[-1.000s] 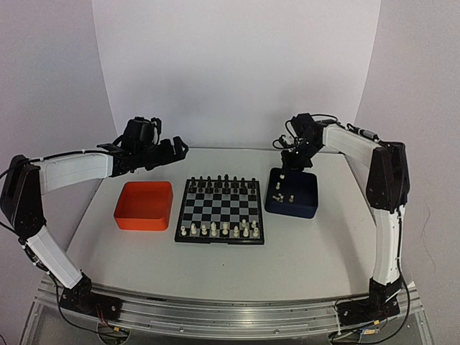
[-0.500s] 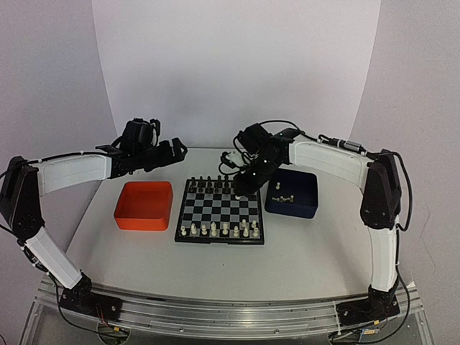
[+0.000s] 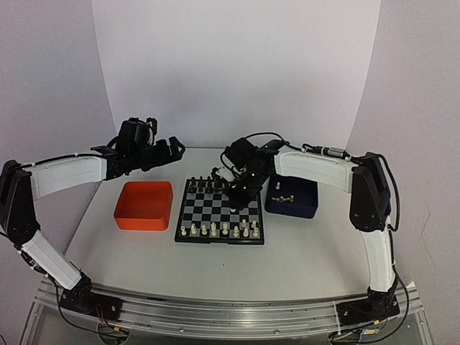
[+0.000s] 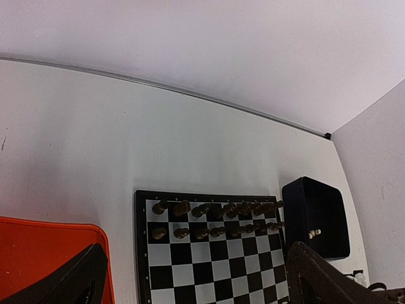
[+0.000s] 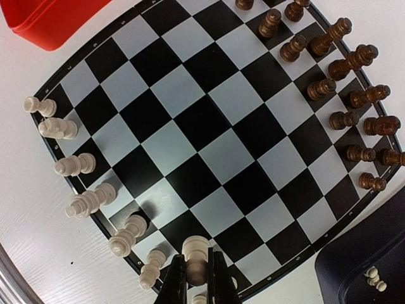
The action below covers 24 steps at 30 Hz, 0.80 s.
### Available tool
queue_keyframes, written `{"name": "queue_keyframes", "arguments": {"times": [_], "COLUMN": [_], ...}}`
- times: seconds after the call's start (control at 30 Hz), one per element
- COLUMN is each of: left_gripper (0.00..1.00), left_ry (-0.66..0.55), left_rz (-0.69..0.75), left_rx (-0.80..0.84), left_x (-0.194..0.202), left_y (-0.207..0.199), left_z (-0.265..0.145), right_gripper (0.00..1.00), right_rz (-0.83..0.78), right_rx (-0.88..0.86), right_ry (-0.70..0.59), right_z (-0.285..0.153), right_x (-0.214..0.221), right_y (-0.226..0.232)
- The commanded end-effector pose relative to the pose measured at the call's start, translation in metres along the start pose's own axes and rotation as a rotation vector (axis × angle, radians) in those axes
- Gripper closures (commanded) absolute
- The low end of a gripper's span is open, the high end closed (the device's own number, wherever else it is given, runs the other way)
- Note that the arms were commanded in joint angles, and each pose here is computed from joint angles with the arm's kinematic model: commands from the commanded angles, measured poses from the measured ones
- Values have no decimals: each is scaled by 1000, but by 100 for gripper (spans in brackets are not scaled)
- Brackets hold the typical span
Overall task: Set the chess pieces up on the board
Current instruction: Place the chess piece on the chessboard.
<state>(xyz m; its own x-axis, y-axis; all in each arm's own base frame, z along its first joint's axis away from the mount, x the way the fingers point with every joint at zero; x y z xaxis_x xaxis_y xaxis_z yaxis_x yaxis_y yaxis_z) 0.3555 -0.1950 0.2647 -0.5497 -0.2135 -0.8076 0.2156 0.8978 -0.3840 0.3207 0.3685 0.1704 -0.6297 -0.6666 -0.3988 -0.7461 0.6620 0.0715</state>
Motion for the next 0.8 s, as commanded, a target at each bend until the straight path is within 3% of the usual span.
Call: {"name": "queue_keyframes", "arguments": {"times": [0.0, 0.77], "left_gripper": [0, 0], "left_ry": [-49, -46], "left_rz": [-10, -10], "left_rx": [15, 1], "left_x": [-10, -7], "left_y": [-3, 0], "left_z": [-12, -11], "right_gripper": [100, 100], "right_rz": [7, 33], "right_rx": [-31, -37], "right_ry": [48, 125], "right_z": [17, 46], "right_x": [8, 23], "right_y": [6, 8]}}
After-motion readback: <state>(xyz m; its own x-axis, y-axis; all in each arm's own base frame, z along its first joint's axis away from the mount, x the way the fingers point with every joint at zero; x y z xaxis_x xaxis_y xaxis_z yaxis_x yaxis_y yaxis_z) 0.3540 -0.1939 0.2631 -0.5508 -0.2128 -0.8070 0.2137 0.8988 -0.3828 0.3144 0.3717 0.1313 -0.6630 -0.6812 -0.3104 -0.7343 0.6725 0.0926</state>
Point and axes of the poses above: each gripper's point midway between its finger pads, its own z axis out along the fingers, its own y axis along the line the jaws close on, x = y × z, the point moved 8 cm from there along -z, back along the fingers, and after that the axes turned 6 degrees about z, right-handed, at the moved point
